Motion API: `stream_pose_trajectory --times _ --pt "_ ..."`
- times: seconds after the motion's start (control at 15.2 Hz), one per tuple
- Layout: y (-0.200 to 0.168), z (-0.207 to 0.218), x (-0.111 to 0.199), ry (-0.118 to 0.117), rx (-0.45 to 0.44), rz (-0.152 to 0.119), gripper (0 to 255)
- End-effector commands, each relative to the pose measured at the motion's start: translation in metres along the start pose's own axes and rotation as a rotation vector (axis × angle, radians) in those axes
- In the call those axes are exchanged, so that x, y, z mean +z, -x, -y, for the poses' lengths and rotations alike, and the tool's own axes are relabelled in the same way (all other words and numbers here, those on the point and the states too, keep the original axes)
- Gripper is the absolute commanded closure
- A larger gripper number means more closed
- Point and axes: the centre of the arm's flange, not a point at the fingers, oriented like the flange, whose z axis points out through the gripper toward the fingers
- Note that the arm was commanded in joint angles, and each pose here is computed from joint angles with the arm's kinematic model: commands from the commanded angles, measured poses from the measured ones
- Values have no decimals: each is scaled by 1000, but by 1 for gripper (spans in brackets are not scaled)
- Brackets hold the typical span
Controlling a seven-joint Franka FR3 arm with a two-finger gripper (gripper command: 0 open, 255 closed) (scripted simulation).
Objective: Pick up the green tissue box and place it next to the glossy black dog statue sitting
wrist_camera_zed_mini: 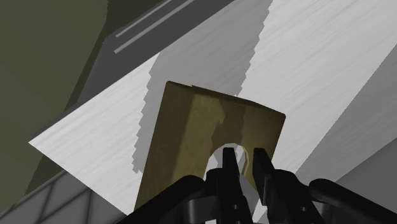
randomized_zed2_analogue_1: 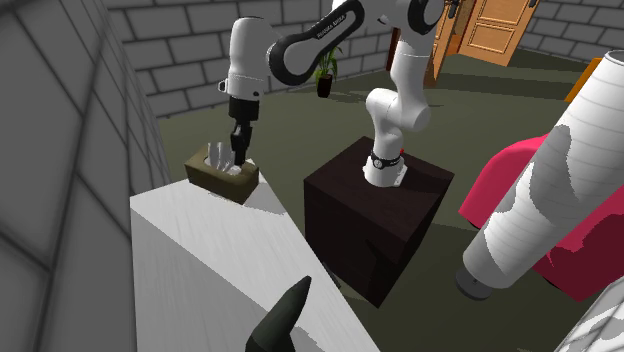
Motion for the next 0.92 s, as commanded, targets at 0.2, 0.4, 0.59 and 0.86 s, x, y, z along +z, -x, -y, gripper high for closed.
stream_pose_trajectory --times 0.2,0.4,0.59,0.86 --pt "-4 9 -22 3 1 3 255" --pt "-7 14 -36 3 1 3 255" --pt "-9 20 -51 3 1 3 255" --pt "-13 28 -70 3 1 3 255"
